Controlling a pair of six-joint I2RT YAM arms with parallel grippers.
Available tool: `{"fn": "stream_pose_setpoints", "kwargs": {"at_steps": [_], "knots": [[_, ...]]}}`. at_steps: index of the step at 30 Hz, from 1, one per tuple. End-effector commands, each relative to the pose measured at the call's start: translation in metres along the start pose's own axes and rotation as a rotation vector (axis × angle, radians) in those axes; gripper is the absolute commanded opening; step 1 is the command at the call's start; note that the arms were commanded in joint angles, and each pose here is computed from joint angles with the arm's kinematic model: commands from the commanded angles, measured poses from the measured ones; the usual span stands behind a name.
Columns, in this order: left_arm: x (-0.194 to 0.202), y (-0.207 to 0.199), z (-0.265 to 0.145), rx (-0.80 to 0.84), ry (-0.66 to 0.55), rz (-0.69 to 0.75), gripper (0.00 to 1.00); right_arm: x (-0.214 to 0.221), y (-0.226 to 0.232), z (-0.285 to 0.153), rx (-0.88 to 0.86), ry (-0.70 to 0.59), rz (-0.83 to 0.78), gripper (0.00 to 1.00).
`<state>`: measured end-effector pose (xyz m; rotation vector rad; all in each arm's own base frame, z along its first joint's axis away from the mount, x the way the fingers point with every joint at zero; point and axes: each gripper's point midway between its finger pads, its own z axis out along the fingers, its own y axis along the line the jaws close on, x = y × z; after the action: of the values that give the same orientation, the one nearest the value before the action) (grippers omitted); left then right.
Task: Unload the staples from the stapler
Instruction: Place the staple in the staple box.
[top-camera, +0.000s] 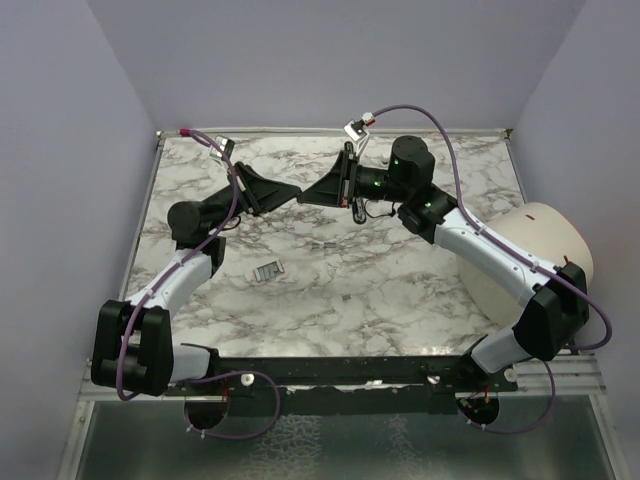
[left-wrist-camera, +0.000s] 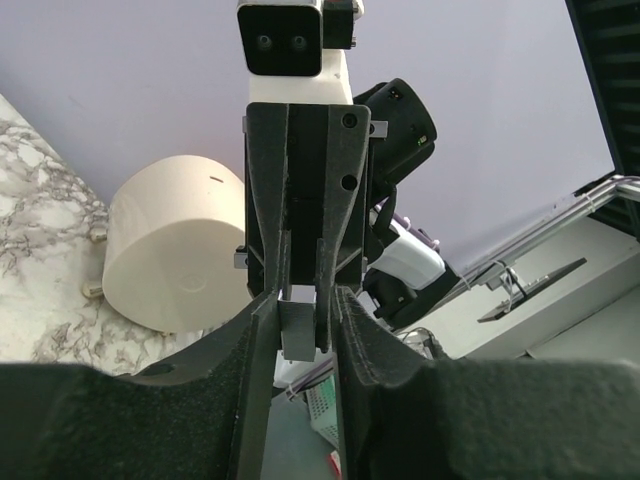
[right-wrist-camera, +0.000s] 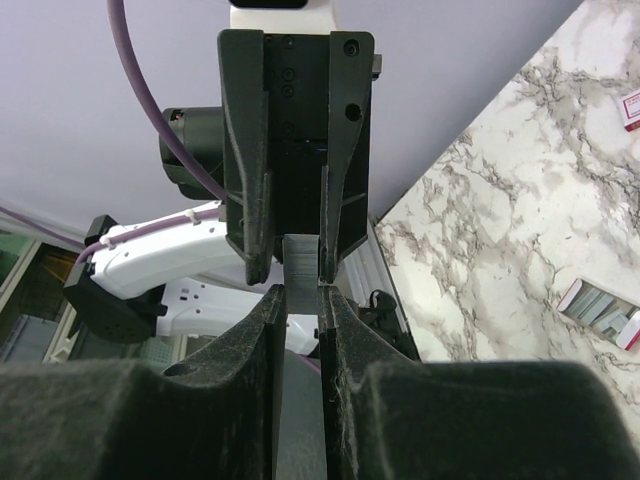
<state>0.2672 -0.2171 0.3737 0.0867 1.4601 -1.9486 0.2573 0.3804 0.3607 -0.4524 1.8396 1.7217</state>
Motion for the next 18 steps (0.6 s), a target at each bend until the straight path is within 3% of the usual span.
{"fn": "stream_pose_setpoints", "kwargs": {"at_steps": [1, 10, 18], "knots": [[0.0046, -0.0075, -0.0001, 0.033, 0.022, 0.044, 0.27, 0.0033, 0.0031, 0.0014, -0.025, 0.013, -0.009, 0.18], [0.0045, -0.0094, -0.0002, 0.035, 0.017, 0.048, 0.19, 0.0025, 0.0025, 0.0001, -0.016, 0.008, -0.013, 0.19], [0.0046, -0.0052, -0.0015, 0.013, 0.007, 0.056, 0.15, 0.0019, 0.0005, -0.0018, 0.003, 0.004, -0.030, 0.35]]}}
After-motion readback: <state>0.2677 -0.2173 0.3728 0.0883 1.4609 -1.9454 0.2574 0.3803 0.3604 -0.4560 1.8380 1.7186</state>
